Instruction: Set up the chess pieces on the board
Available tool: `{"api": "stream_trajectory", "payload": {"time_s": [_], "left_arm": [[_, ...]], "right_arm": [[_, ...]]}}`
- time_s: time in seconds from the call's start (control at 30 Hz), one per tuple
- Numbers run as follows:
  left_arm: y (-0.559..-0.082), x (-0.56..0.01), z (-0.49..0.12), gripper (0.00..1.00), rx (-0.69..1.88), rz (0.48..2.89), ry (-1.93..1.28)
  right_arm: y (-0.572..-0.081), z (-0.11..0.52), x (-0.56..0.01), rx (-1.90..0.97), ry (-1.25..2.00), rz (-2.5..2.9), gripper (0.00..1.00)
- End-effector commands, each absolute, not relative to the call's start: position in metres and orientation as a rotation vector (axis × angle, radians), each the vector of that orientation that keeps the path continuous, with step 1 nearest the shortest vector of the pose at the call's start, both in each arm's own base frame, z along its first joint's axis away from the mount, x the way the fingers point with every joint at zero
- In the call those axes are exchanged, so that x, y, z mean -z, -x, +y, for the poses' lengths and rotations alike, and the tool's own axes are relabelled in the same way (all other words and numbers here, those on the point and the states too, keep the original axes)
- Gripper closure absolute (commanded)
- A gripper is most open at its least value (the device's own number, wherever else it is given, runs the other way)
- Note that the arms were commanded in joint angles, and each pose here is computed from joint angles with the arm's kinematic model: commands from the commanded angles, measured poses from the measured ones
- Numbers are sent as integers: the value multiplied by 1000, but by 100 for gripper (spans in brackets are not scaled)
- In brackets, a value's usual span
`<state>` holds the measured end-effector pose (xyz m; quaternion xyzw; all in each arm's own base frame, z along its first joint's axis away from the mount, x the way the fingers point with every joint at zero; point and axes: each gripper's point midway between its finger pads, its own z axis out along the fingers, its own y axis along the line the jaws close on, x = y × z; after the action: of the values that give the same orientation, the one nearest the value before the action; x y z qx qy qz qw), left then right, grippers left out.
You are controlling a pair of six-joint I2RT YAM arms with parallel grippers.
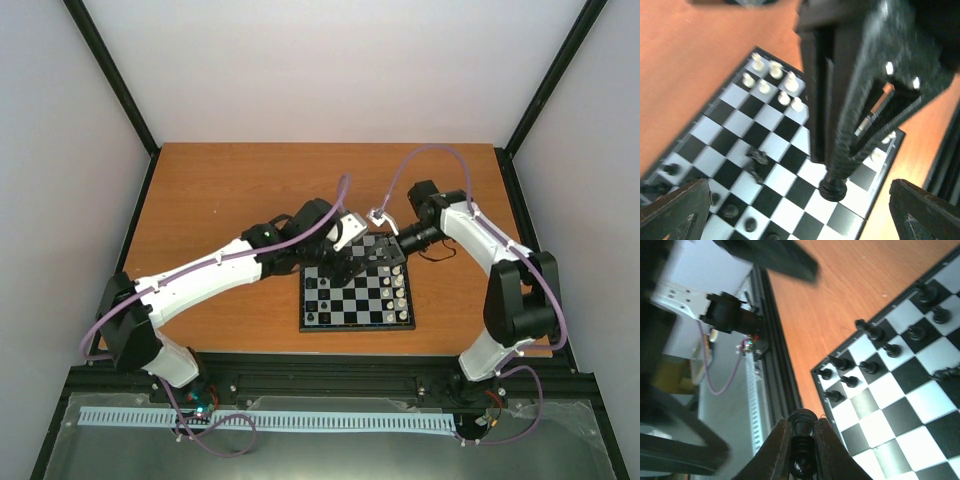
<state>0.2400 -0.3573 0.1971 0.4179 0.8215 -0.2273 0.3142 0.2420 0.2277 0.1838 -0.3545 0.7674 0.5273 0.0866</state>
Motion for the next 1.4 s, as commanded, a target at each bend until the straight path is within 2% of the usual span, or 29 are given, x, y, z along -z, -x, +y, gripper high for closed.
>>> {"api": "stream_trajectory", "payload": {"time_s": [0.0, 0.17, 0.3, 0.43, 0.67, 1.1, 1.37], "left_arm": [[-265, -241, -343, 0, 393, 2139, -1016], [-307, -284, -321, 0, 194, 2073, -829], [-348, -314, -279, 0, 84, 2056, -544], [-369, -308, -235, 0, 156, 2126, -360], [-382, -277, -192, 0, 225, 2168, -228], [-394, -292, -146, 0, 181, 2138, -71], [-392, -297, -141, 0, 164, 2120, -65]], "right_arm": [[-258, 221, -180, -1318, 1083, 2280, 96], [-276, 210, -179, -1083, 1098, 2295, 96], [-292, 207, -182, -904, 1138, 2296, 96], [-304, 211, -183, -738, 1193, 2291, 96], [-314, 243, -177, -590, 1325, 2265, 96], [-315, 326, -145, -469, 1611, 2228, 95], [-306, 345, -113, -431, 1713, 2254, 95]]}}
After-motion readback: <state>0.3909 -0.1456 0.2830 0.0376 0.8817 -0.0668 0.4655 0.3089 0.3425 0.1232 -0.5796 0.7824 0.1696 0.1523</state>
